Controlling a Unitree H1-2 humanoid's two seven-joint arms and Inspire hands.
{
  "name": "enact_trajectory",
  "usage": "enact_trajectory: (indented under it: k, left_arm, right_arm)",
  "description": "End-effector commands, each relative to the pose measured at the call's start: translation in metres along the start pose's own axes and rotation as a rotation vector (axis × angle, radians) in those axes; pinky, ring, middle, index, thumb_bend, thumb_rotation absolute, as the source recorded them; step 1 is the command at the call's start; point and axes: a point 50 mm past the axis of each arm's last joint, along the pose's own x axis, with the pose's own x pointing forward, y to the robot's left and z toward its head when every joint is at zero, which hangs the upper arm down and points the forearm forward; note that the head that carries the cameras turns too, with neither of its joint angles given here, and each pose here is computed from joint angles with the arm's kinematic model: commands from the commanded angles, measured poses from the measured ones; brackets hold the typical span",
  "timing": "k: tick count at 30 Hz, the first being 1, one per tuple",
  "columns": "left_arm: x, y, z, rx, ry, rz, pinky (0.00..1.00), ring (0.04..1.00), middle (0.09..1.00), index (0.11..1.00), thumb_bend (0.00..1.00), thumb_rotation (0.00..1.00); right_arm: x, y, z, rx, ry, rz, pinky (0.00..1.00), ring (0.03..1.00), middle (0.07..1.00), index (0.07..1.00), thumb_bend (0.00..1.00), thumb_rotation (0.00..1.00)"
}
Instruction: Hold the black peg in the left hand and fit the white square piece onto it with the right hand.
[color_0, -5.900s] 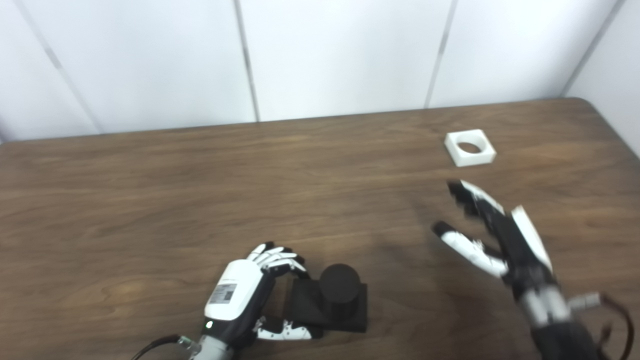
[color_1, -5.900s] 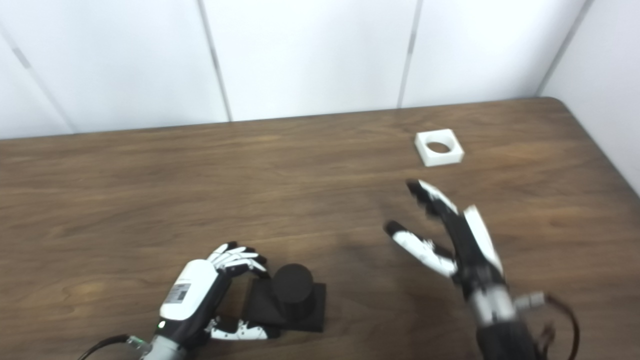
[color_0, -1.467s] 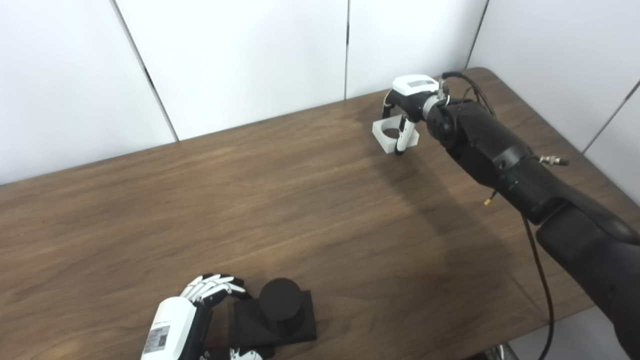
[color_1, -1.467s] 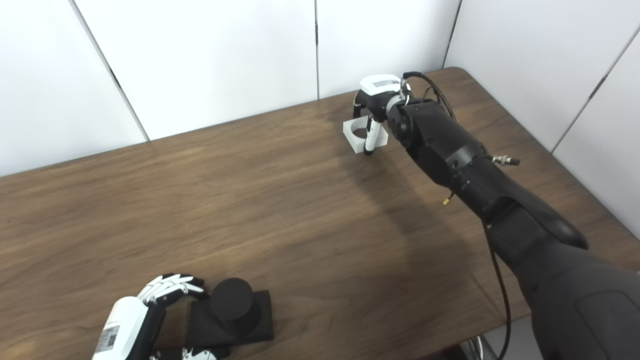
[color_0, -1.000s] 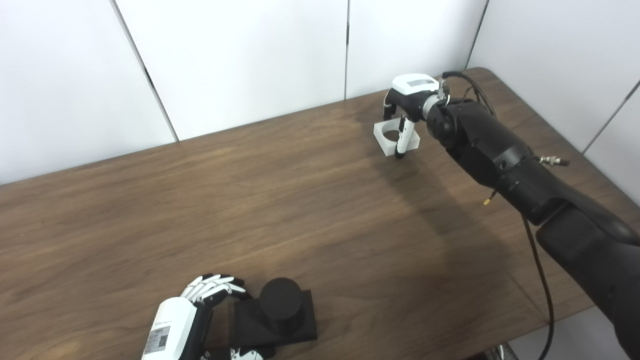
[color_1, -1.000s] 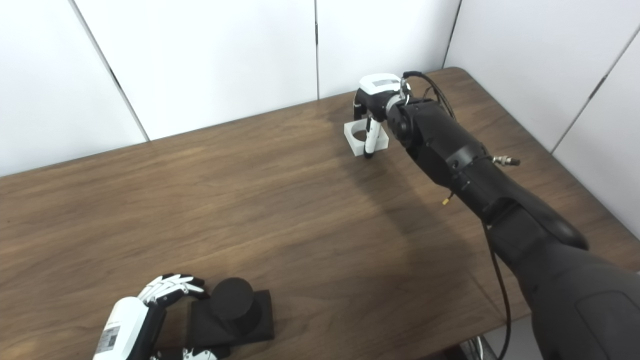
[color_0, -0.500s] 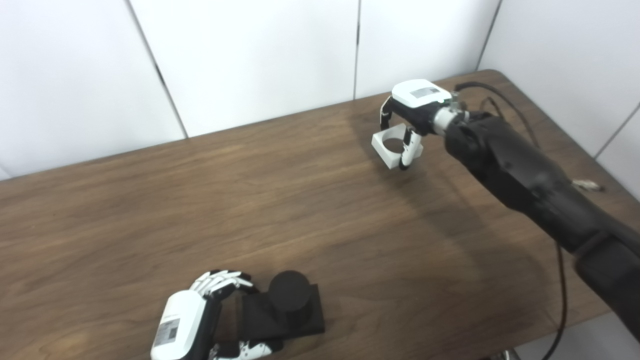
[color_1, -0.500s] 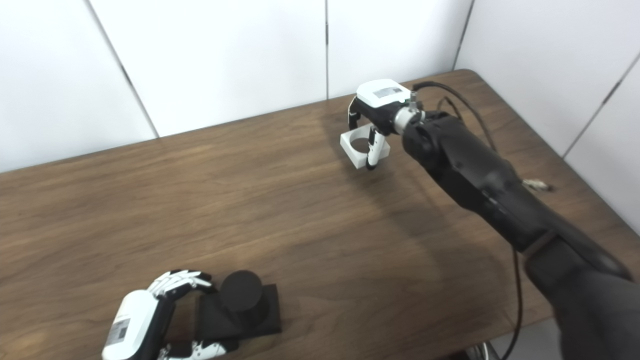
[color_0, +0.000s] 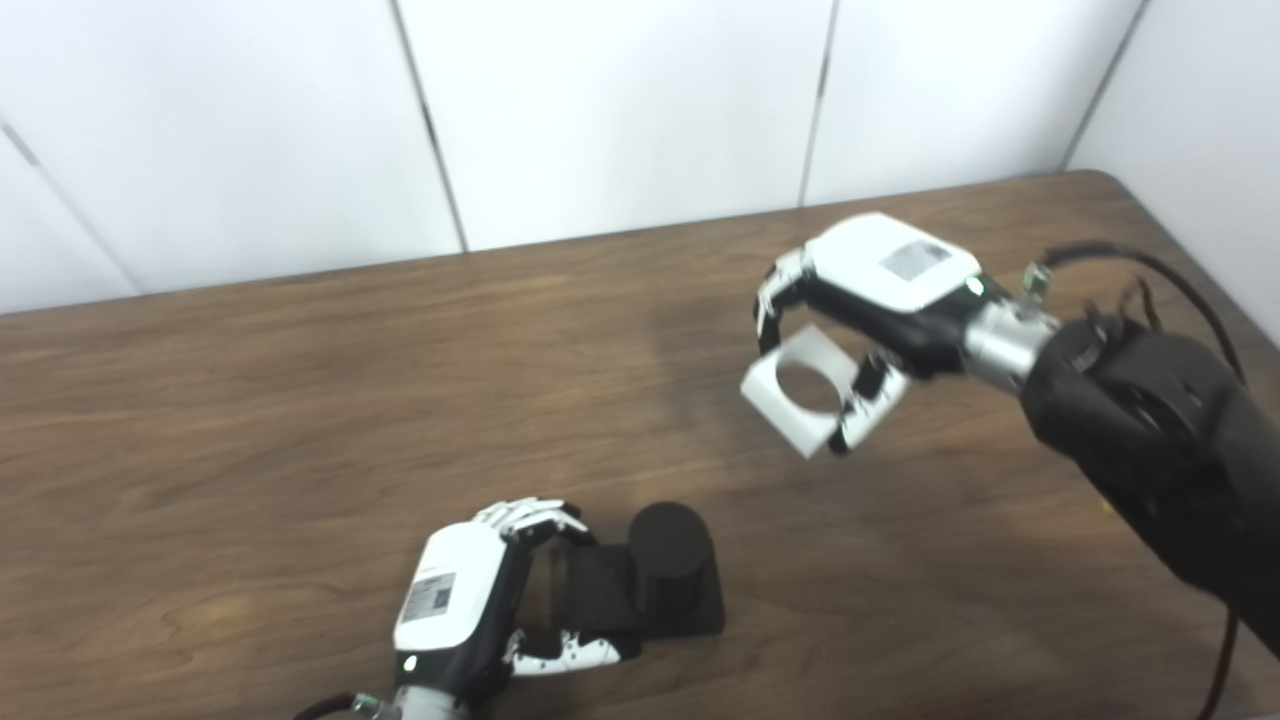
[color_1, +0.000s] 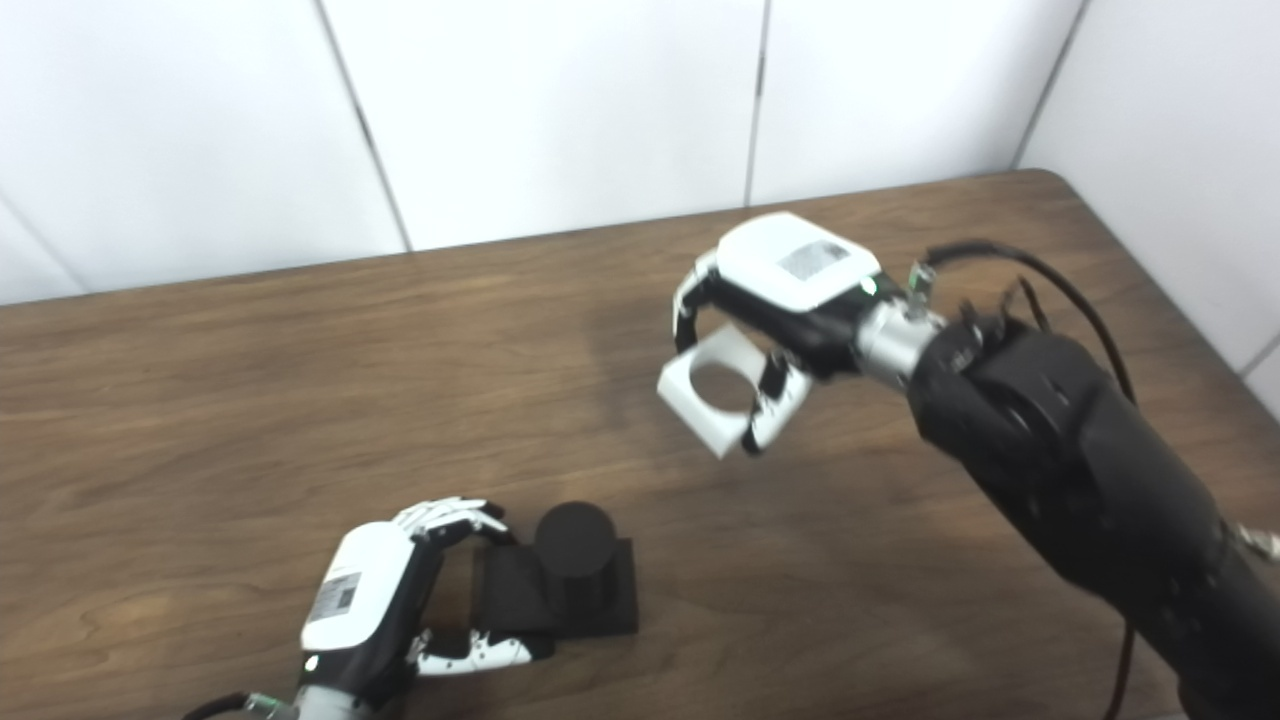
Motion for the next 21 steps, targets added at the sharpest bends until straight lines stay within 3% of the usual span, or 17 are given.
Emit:
enact_trajectory:
  k: [1,9,21]
  left_arm:
    - [0.002,-0.007,0.003,-0.021,0.021,-0.06,0.84,0.818,0.766,0.485,0.52,0.04]
    - [0.008,-0.008,0.006,0.0,0.036,-0.071,0.84,0.815,0.76,0.485,0.52,0.04]
    - [0.011,-0.01,0.004,0.137,0.051,-0.124,0.83,0.814,0.763,0.486,0.52,0.05]
  right_arm:
    - [-0.007,-0.015,0.012,-0.026,-0.039,-0.056,0.89,0.838,0.744,0.484,0.52,0.13]
    - [-0.017,-0.011,0.05,-0.005,-0.156,-0.044,0.89,0.828,0.738,0.483,0.52,0.13]
    - [-0.02,-0.013,0.077,0.034,-0.227,-0.037,0.91,0.846,0.736,0.483,0.52,0.13]
